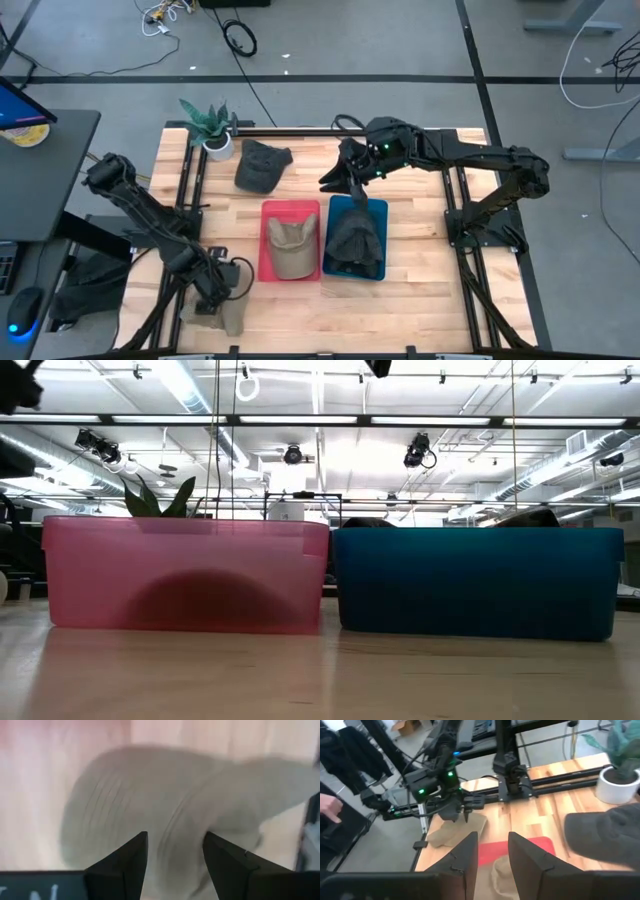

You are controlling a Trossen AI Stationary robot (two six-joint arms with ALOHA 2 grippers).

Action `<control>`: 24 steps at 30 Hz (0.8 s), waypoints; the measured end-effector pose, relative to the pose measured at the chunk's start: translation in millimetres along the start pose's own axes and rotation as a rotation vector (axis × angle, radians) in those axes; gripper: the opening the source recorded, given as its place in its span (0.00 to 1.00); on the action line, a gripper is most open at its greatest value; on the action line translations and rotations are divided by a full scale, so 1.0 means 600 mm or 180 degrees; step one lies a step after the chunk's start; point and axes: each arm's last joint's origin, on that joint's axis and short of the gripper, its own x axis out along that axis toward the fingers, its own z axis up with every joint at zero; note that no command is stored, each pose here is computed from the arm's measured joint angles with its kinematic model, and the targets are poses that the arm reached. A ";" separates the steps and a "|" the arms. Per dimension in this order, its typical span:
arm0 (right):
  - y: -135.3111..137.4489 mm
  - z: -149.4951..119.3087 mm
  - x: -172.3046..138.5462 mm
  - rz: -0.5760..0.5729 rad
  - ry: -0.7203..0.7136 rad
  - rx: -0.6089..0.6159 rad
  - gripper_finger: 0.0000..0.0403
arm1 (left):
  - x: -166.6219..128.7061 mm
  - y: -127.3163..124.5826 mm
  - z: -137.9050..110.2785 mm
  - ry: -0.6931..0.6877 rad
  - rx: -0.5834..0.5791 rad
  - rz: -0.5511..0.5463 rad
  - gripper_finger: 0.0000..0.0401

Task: Pick & Place hat
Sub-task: Put the brown cap into the red bin

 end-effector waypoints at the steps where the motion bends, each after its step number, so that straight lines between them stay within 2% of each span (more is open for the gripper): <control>1: 0.002 0.000 0.000 0.0008 0.0003 -0.0005 0.28 | 0.002 -0.001 0.003 -0.0060 -0.0014 -0.0060 0.47; 6: 0.002 -0.001 0.001 0.0001 0.0003 -0.0032 0.28 | 0.010 -0.007 0.008 -0.0178 -0.0012 -0.0314 0.42; 10: -0.003 0.000 -0.001 -0.0028 -0.0006 -0.0088 0.28 | 0.010 -0.010 0.001 -0.0081 0.0042 -0.0347 0.37; 17: -0.008 0.001 -0.002 -0.0022 -0.0009 -0.0030 0.28 | 0.011 -0.003 -0.015 0.0157 0.0085 -0.0137 0.28; 24: -0.007 0.001 -0.002 -0.0020 -0.0008 -0.0081 0.28 | 0.010 -0.002 -0.018 0.0379 -0.0013 -0.0245 0.03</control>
